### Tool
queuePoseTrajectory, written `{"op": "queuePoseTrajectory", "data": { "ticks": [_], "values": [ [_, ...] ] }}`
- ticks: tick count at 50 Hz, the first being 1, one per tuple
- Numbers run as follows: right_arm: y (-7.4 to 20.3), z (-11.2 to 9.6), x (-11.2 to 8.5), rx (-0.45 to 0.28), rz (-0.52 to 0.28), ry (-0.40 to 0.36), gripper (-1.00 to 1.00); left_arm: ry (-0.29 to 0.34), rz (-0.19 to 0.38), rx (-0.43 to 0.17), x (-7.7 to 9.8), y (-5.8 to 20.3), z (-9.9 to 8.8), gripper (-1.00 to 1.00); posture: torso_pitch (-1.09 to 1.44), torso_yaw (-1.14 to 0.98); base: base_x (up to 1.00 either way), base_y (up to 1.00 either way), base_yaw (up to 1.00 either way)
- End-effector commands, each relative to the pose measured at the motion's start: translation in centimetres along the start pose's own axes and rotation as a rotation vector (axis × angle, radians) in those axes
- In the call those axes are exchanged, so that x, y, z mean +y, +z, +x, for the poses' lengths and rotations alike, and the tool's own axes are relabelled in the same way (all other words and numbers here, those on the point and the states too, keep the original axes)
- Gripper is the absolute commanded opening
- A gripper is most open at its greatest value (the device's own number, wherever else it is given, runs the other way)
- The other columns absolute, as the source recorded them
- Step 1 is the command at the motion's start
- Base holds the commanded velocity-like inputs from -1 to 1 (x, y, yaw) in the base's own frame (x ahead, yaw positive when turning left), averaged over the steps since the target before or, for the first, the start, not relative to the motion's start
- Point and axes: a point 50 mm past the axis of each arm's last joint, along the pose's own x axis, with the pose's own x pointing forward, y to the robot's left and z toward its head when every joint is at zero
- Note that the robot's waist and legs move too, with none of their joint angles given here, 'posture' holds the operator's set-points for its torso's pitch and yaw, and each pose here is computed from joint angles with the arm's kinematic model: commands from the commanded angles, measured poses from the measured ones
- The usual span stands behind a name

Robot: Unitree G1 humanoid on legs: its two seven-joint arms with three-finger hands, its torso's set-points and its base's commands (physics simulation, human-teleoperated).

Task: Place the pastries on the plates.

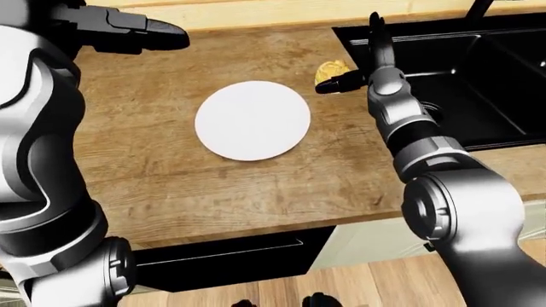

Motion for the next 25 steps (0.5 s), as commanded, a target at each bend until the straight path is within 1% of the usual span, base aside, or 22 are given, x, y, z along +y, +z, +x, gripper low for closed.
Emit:
{"op": "queuePoseTrajectory", "data": {
  "ticks": [1, 5, 11, 15, 25],
  "values": [
    [3.2, 0.3, -0.9, -0.105, -0.005, -0.032, 1.00, 0.017, 0.009, -0.088, 0.4, 1.9, -0.1, 1.00, 0.28, 0.00, 0.00, 0.00, 0.00],
    [3.9, 0.3, -0.9, -0.116, -0.002, -0.034, 1.00, 0.016, 0.009, -0.090, 0.5, 2.0, -0.2, 1.00, 0.29, 0.00, 0.00, 0.00, 0.00],
    [4.2, 0.3, -0.7, -0.120, -0.021, -0.027, 1.00, 0.015, 0.007, -0.091, 0.5, 1.8, -0.3, 1.00, 0.31, 0.00, 0.00, 0.00, 0.00],
    [4.4, 0.3, -0.9, -0.121, -0.029, -0.039, 1.00, 0.015, 0.007, -0.090, 0.4, 1.7, -0.4, 1.00, 0.32, 0.00, 0.00, 0.00, 0.00],
    [4.3, 0.4, -0.9, -0.094, -0.064, -0.057, 1.00, 0.019, 0.013, -0.093, 0.6, 1.8, -0.5, 1.00, 0.36, 0.00, 0.00, 0.00, 0.00]
  ]
}}
